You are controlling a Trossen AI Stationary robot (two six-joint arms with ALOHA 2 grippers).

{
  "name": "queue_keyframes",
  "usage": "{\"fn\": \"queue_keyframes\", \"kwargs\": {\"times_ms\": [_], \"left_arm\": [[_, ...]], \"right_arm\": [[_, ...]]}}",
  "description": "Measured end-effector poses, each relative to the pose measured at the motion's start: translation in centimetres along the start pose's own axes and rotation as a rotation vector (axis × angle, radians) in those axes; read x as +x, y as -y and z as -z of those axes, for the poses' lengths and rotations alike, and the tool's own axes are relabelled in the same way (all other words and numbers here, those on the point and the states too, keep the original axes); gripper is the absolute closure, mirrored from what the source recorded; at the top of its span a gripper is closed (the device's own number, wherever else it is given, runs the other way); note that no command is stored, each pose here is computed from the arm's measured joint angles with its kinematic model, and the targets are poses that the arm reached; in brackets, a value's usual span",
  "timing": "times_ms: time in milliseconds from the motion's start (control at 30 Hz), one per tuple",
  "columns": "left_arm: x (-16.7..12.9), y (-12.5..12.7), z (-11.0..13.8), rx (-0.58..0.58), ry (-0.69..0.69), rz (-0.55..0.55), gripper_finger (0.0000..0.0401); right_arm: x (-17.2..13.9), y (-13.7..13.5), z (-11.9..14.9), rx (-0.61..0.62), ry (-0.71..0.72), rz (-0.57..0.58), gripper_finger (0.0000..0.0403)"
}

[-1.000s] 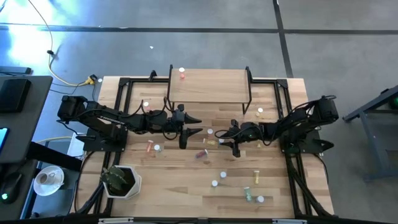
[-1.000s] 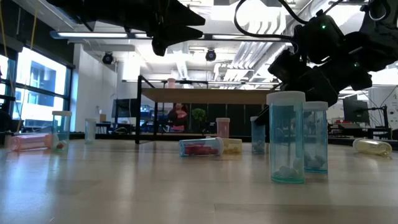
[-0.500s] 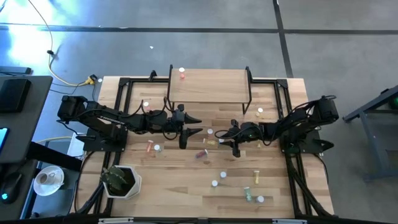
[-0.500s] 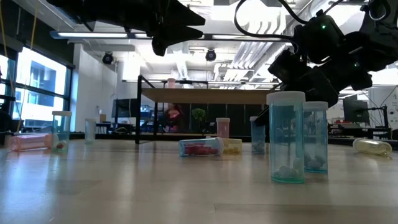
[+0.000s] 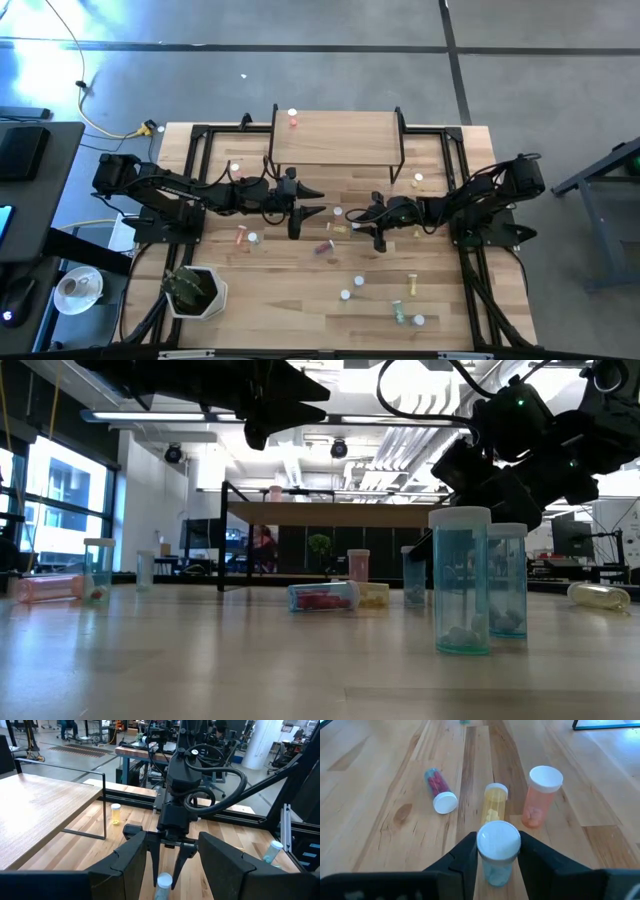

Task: Pick and place medicine bottles onto shelf by color
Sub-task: Put the blue medicine bottle on the shelf

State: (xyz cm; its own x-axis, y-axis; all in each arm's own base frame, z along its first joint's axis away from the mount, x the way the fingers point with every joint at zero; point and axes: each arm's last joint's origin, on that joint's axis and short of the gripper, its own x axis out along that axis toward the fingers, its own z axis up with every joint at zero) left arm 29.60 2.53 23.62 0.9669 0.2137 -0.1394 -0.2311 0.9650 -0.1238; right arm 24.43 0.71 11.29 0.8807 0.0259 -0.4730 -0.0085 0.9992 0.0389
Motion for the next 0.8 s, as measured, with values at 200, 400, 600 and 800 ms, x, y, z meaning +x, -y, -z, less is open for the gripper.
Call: {"fn": "queue_keyframes", "kwargs": {"times_ms": [200,400,600,800], "left_arm": [[0.0,0.0,0.0,0.0,0.0,0.0,0.0231],[0.0,0.0,0.0,0.001,-0.004,-0.001,0.0231],[0.0,0.0,0.0,0.001,-0.004,0.0,0.0231],[0.0,0.0,0.0,0.001,-0.003,-0.001,0.0231]], "right_arm": [[-0.1,0.0,-0.2,0.0,0.005,0.002,0.0291],[-1.4,0.1,-1.3,0.001,0.028,0.035,0.0291],[-3.4,0.2,-3.1,0.006,0.1,0.1,0.0291],[-5.9,0.7,-5.4,0.024,0.26,0.126,0.0291]]}}
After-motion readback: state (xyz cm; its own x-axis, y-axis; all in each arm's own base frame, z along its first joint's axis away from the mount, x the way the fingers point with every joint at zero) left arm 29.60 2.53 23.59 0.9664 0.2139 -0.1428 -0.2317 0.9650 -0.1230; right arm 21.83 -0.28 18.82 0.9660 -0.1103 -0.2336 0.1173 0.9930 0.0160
